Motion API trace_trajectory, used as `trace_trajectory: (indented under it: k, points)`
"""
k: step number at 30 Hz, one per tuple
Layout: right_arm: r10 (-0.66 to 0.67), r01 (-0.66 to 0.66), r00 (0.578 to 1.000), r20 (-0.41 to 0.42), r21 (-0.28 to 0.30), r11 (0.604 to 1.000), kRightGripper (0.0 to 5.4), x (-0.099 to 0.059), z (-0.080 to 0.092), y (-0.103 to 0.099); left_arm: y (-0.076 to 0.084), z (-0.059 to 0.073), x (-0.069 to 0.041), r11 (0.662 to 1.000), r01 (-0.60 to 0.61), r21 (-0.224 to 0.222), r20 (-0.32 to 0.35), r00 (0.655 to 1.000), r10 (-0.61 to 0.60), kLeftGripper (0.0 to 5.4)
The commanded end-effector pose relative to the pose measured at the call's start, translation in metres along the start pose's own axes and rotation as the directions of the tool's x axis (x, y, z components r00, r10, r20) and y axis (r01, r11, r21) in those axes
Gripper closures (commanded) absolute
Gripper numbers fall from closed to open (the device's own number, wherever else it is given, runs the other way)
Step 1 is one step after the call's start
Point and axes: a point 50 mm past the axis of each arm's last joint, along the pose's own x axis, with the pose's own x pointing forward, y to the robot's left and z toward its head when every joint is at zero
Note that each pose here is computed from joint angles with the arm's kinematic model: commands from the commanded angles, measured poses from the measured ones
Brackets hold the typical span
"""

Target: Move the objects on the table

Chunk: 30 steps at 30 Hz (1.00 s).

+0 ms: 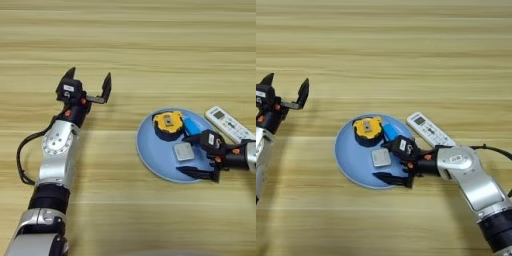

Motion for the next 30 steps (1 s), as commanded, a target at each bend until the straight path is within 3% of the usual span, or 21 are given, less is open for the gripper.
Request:
trace_trajectory:
  k: [1, 11, 24, 30]
  points:
    - [0.008, -0.008, 0.999, -0.038, 0.0, 1.0, 1.7, 0.001, -0.005, 0.001, 0.0, 0.001, 0.001, 1.0, 0.011, 0.018, 0.006, 1.0, -0.011, 0.0]
    - [0.011, -0.011, 0.999, -0.038, -0.001, 1.0, 2.88, 0.001, -0.005, 0.002, -0.001, 0.001, 0.0, 1.0, 0.012, 0.016, 0.006, 1.0, -0.012, 0.0]
    - [-0.006, 0.006, 1.0, -0.014, 0.0, 1.0, 2.92, 0.002, -0.003, 0.0, 0.0, 0.0, 0.0, 1.0, 0.011, 0.016, 0.005, 1.0, -0.011, 0.0]
    - [-0.051, 0.051, 0.995, 0.084, -0.005, 0.999, 2.92, -0.003, 0.011, -0.008, 0.0, 0.0, 0.0, 1.0, 0.017, 0.016, 0.006, 1.0, -0.017, 0.0]
